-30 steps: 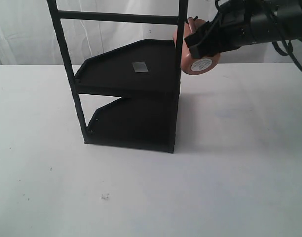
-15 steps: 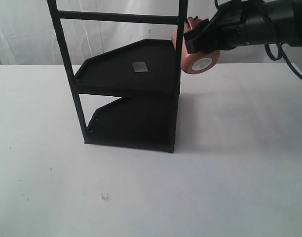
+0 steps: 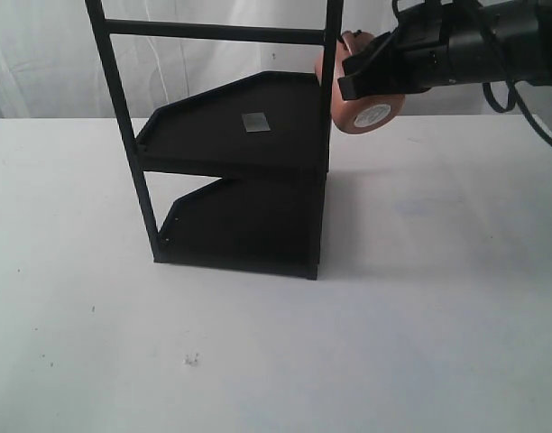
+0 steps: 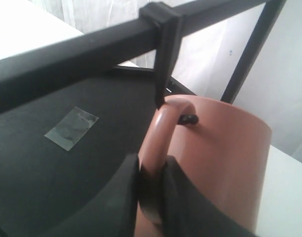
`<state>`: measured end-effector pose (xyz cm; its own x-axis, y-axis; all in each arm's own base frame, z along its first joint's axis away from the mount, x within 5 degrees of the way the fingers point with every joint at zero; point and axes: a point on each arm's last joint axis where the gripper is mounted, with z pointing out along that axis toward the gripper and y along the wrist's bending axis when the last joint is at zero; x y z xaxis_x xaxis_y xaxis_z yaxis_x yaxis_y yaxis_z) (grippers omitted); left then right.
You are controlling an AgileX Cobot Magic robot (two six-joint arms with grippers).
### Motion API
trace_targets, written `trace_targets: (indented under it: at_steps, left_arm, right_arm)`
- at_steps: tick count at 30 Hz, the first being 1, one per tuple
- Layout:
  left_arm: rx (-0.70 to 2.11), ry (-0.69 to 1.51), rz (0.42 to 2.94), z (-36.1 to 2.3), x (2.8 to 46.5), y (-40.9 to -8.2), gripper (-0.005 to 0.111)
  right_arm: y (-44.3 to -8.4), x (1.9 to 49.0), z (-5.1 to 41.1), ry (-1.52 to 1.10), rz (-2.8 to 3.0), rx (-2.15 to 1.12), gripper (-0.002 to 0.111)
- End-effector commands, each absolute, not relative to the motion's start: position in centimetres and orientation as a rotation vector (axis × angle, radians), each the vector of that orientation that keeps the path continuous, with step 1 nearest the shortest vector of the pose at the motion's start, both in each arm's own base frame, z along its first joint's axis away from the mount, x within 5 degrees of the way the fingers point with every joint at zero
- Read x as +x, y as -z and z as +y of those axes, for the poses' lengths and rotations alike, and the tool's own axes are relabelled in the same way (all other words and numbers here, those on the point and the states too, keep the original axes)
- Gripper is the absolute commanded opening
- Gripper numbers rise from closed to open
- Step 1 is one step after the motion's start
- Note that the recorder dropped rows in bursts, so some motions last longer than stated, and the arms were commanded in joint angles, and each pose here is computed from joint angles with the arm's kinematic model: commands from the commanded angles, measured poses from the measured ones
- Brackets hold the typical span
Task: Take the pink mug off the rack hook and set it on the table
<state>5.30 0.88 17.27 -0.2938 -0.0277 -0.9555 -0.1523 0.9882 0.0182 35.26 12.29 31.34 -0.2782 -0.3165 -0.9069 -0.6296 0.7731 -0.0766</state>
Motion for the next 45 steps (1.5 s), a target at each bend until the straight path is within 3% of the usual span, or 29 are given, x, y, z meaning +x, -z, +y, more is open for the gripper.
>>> trace_targets:
  at_steps: [1, 25, 45]
  left_arm:
    - [-0.129, -0.117, 1.863, 0.8, 5.3, -17.2, 0.000]
    - [-0.129, -0.117, 1.863, 0.8, 5.3, -17.2, 0.000]
    - [-0.129, -0.117, 1.863, 0.8, 5.3, -17.2, 0.000]
  right_arm:
    - [-31.7, 35.2, 12.4, -0.370, 1.869, -0.739, 0.000]
    - [-34.6, 33.1, 11.5, -0.270, 1.826, -0.800, 0.000]
    - [-36.9, 29.1, 8.6, -0.163, 1.982, -0.532, 0.000]
